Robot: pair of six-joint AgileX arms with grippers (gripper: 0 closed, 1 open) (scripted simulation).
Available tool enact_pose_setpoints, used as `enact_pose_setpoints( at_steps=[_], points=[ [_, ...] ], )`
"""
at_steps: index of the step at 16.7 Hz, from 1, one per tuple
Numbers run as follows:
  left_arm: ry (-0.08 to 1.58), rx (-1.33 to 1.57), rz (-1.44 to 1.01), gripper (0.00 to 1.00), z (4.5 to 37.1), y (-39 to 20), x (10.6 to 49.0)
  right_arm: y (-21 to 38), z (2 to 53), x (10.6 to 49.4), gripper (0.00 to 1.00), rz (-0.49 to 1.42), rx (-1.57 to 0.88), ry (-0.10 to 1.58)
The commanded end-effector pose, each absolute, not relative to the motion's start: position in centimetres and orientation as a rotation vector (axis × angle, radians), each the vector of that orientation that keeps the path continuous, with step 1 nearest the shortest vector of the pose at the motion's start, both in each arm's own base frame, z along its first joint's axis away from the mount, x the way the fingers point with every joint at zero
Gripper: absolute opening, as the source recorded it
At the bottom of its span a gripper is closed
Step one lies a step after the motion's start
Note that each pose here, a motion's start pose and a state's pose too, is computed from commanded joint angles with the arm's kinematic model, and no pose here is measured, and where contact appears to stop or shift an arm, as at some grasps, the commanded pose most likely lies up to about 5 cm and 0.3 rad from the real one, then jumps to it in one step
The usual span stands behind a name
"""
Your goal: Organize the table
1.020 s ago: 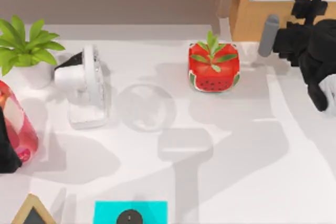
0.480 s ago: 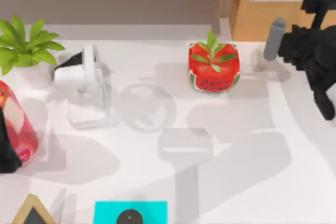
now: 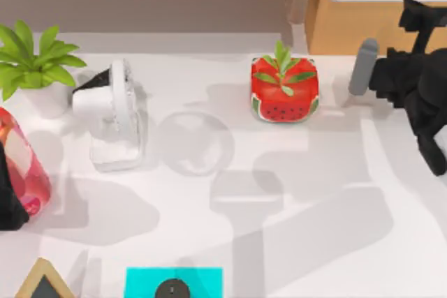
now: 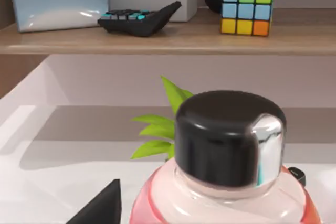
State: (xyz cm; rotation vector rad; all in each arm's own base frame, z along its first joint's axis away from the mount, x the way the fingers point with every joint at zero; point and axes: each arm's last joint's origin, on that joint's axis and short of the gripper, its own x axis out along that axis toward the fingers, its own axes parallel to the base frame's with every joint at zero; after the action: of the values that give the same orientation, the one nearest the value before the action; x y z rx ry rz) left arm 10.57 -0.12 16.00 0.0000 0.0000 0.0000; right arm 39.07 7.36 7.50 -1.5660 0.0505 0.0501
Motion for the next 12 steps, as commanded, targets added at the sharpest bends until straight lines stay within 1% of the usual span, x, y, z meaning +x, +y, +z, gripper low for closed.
enact_pose_setpoints(
  at_steps=[3,6,8,12],
  points=[
    [0.0,0.0,0.0,1.0,16.0,-0.1,10.6,7.5,7.8,39.2,1.0,0.041,-1.555,0.045],
    [0.0,0.0,0.0,1.0,16.0,-0.1,10.6,10.5,10.8,39.3,1.0,0.002,-1.446,-0.032],
    [0.0,0.0,0.0,1.0,16.0,-0.1,10.6,13.8,13.7,38.9,1.0,-0.009,-1.311,-0.107],
    [0.0,0.0,0.0,1.0,16.0,-0.1,10.6,21.3,20.7,37.1,1.0,-0.002,-0.93,-0.26]
  ],
)
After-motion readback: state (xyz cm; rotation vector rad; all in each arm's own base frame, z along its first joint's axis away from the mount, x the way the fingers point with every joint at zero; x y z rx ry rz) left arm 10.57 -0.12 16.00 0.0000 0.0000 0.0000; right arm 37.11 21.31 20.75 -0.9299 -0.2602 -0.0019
